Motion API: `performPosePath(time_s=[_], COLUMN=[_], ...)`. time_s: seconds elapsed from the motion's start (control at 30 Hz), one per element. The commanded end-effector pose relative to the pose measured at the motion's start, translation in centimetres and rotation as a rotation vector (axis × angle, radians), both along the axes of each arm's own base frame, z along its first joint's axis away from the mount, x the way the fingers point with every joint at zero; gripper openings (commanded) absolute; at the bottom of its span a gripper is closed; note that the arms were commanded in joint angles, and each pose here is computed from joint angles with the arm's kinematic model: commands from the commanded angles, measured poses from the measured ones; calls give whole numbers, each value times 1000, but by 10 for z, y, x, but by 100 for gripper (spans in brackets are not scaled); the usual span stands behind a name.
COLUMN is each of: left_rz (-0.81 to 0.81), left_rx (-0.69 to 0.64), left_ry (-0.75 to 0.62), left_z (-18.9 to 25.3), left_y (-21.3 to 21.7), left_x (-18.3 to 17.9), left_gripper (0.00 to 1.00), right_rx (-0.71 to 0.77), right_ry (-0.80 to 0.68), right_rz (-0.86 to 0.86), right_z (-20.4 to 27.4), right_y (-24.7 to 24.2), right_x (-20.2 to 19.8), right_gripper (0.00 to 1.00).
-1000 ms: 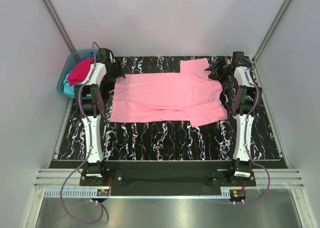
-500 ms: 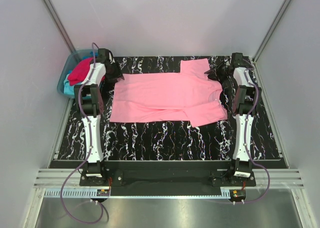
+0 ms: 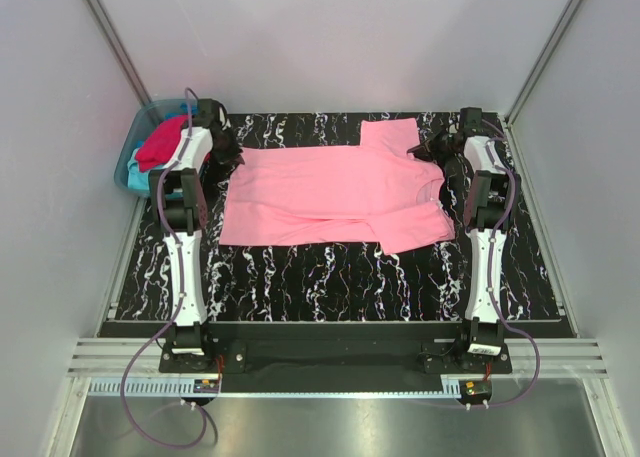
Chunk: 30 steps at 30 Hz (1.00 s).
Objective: Fold and stack the t-shirts
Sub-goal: Fold the tshirt
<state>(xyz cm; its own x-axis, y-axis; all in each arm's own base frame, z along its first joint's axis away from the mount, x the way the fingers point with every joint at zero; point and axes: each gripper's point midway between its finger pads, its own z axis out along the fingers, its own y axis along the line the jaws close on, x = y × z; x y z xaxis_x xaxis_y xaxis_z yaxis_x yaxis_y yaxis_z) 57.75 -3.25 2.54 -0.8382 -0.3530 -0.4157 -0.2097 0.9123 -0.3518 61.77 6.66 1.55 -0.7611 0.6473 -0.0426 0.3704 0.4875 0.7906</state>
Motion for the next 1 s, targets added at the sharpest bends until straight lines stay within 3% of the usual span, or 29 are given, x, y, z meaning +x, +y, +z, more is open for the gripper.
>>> performPosePath(time_s=[0.0,0.73,0.97], left_rz=[15,70,36], left_rx=[15,50,29], left_ry=[-22,-190,-199], left_z=[12,83,87], left_y=[1,6,-8], left_x=[-2,6,3], left_gripper=[0,0,0], right_rx=[-86,-189,-210], right_ry=[-43,-366,-406], right_rz=[-6,-212,-280], right_z=[1,97,108], right_y=[-3,-60,-84], right_x=[3,19,20], right_gripper=[0,0,0])
